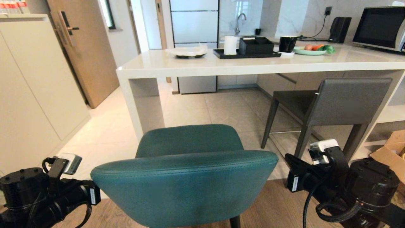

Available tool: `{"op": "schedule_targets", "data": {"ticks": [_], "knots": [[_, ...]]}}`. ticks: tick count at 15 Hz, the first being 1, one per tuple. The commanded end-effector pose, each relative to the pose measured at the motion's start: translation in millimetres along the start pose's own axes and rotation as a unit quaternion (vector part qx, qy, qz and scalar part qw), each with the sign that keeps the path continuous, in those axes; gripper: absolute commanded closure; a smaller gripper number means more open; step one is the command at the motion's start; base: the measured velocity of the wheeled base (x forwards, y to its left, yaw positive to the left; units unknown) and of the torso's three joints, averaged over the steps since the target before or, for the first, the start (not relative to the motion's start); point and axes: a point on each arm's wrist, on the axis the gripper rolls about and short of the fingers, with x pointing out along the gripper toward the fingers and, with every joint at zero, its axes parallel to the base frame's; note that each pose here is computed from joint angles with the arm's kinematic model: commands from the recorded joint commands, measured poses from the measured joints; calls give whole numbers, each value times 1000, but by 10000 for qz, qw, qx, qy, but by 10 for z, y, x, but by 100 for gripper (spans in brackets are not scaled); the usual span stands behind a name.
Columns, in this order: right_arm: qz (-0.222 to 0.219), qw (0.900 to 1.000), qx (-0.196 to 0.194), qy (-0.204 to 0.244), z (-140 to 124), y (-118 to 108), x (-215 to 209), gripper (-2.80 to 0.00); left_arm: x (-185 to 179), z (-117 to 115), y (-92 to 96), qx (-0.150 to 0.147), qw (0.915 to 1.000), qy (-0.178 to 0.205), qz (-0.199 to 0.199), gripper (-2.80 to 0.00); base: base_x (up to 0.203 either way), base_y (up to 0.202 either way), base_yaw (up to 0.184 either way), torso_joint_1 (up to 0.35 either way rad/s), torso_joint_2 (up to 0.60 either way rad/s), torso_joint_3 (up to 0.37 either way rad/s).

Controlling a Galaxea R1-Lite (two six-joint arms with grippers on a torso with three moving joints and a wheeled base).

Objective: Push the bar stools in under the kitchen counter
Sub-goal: Push the blue chair back under the dining table

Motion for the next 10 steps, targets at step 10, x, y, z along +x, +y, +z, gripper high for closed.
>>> {"op": "schedule_targets", "data": {"ticks": [10], "knots": [[42,9999,127,81,-45,60,-11,0,122,-2,16,-24,10000,-14,46,0,0,0,0,0,0,0]]}}
